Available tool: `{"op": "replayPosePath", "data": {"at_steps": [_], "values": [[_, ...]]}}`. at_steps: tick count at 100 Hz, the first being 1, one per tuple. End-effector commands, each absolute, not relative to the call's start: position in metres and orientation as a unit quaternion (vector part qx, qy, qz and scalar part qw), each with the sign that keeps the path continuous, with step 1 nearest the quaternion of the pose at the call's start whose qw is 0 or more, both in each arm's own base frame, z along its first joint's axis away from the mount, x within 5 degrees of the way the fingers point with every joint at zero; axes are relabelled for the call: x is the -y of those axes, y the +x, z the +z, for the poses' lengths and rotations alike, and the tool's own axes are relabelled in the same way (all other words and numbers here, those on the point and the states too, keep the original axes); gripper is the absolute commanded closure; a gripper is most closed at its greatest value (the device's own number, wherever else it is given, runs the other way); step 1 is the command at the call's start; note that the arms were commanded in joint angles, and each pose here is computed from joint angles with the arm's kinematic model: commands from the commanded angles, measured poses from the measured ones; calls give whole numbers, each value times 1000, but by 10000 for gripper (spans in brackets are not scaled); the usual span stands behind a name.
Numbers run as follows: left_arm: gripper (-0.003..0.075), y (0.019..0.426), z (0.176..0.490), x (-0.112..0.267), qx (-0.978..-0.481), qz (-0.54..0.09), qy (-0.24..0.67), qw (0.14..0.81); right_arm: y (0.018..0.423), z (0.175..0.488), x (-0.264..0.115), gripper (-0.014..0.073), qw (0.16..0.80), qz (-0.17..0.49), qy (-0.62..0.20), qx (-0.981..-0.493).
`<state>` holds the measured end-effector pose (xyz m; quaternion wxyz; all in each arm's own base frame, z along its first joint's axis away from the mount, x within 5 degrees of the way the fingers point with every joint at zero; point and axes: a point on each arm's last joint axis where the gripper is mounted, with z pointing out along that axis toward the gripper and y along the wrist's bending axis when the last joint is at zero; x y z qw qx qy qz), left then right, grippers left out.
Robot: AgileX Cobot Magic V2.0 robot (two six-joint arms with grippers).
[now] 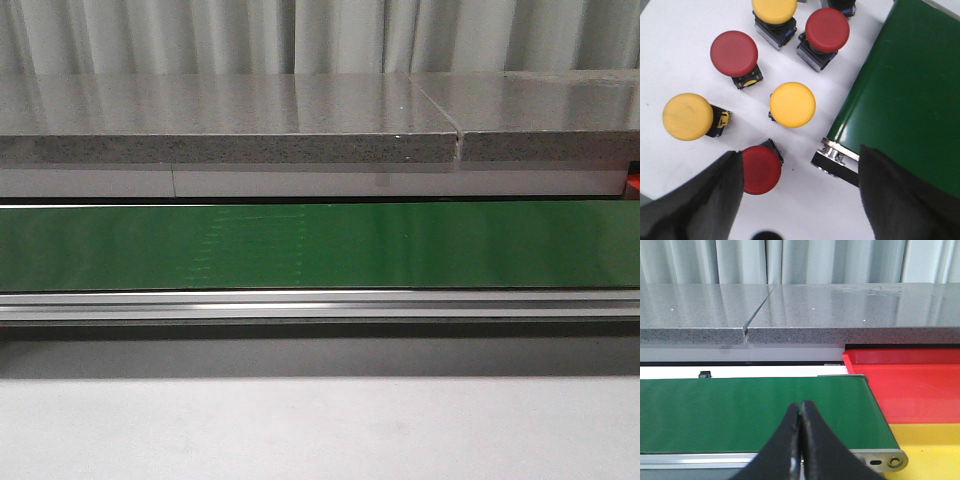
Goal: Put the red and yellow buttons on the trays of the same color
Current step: 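Grasp a yellow push button from the cluster with the left gripper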
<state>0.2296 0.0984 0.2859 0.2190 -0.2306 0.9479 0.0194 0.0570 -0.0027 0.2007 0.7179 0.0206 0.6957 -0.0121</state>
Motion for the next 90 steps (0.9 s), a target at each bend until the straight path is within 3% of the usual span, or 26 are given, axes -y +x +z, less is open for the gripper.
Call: {"op": "replayPosePath", "data": {"at_steps": [1,33,90], "values": [[251,238,296,-105,-944,12,-238,229,55,214,3,662,754,-17,18,-656],[251,273,278,-121,-960,-12,-236,154,55,214,3,662,754,-17,18,-656],[251,302,233,-136,-963,-31,-249,100,55,214,3,662,754,-17,18,-656]]}}
